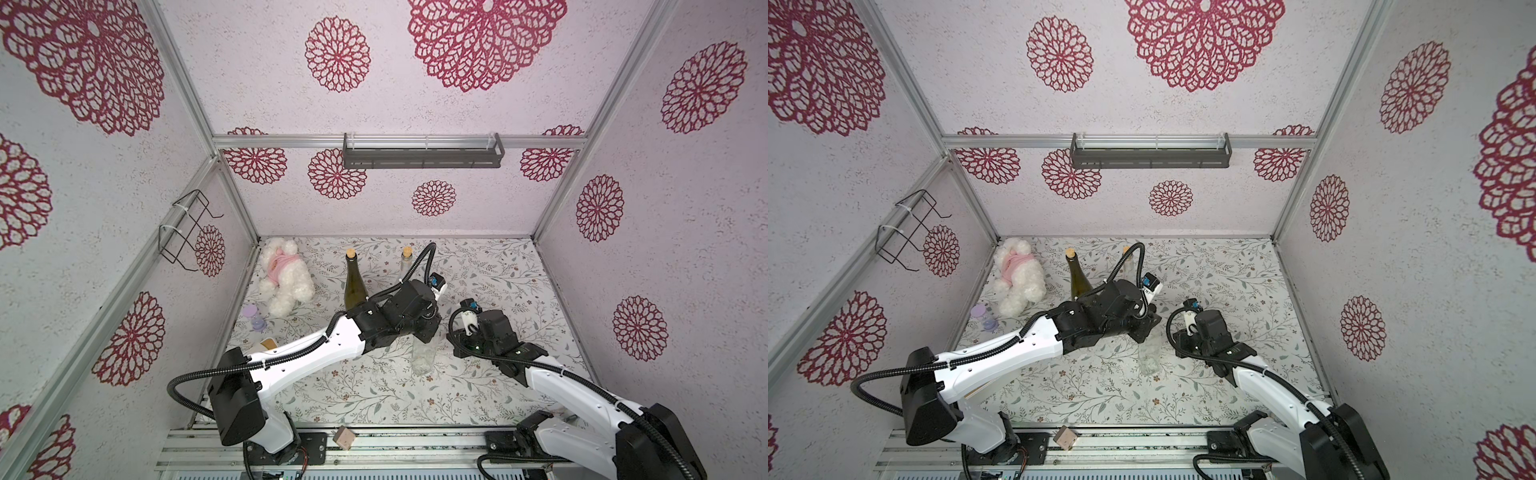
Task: Remove the label from the bottle
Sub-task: Tear open the label from the bottle, then place the bottle at the center of the board, then place the label at the center of the board.
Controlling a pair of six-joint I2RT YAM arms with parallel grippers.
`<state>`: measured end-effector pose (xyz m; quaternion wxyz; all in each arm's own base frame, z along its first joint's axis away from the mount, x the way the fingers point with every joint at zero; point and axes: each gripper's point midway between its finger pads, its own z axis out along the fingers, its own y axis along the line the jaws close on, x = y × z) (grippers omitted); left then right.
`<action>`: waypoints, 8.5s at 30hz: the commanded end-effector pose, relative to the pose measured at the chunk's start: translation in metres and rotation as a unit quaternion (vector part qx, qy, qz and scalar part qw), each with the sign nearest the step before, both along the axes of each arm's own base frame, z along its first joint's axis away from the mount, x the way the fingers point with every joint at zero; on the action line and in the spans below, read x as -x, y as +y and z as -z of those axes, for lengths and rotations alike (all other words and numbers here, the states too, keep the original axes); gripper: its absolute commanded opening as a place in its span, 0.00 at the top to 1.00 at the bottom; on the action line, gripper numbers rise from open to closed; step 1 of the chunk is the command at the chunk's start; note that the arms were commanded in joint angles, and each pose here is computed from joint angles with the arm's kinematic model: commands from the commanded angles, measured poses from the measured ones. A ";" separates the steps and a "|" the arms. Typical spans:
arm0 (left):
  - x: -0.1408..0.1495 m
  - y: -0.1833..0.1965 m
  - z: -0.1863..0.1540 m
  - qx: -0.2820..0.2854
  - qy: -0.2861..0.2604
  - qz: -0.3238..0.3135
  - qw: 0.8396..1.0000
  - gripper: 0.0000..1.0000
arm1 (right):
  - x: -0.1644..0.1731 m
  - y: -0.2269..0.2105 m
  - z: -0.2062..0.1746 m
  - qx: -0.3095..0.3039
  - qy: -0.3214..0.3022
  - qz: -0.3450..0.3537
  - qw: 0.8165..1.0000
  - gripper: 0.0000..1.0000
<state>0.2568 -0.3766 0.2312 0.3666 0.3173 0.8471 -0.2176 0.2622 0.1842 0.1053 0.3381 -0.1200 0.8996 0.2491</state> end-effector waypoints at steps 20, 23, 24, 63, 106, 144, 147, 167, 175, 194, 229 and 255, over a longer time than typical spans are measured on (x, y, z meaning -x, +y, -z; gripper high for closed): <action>0.011 0.000 0.004 -0.001 0.011 0.014 1.000 0.78 | -0.019 -0.003 -0.013 -0.010 -0.022 0.004 1.000 1.00; 0.011 0.000 0.004 0.000 0.010 0.014 1.000 0.78 | -0.019 -0.003 -0.013 -0.011 -0.020 0.004 1.000 1.00; 0.011 0.000 0.003 0.001 0.010 0.014 1.000 0.78 | -0.019 -0.002 -0.013 -0.012 -0.020 0.004 1.000 1.00; -0.089 -0.042 -0.099 0.043 -0.110 -0.034 0.992 0.84 | 0.025 -0.094 -0.009 0.068 0.115 0.197 0.971 1.00; -0.184 -0.087 -0.036 0.037 -0.106 -0.066 0.991 0.65 | 0.037 -0.109 0.017 0.064 0.149 0.203 0.966 1.00; -0.109 -0.077 -0.164 0.091 -0.183 -0.033 0.978 0.07 | 0.025 -0.104 0.041 0.096 0.213 0.180 0.956 1.00; -0.092 -0.064 -0.183 0.112 -0.191 -0.032 0.975 0.06 | 0.021 -0.102 0.047 0.104 0.224 0.171 0.954 1.00; -0.077 -0.025 -0.181 0.100 -0.198 -0.060 0.973 0.03 | 0.003 -0.095 0.071 0.111 0.243 0.156 0.951 1.00; -0.079 -0.028 -0.176 0.098 -0.193 -0.058 0.975 0.02 | 0.000 -0.092 0.075 0.108 0.243 0.150 0.952 1.00; -0.083 -0.028 -0.167 0.098 -0.181 -0.060 0.977 0.02 | -0.004 -0.087 0.078 0.100 0.239 0.139 0.956 0.73; -0.083 -0.029 -0.162 0.097 -0.172 -0.059 0.978 0.02 | -0.019 -0.087 0.048 0.097 0.202 0.142 0.964 0.58; -0.081 -0.008 -0.168 0.097 -0.179 -0.080 0.976 0.02 | -0.012 -0.073 0.064 0.080 0.221 0.129 0.963 0.57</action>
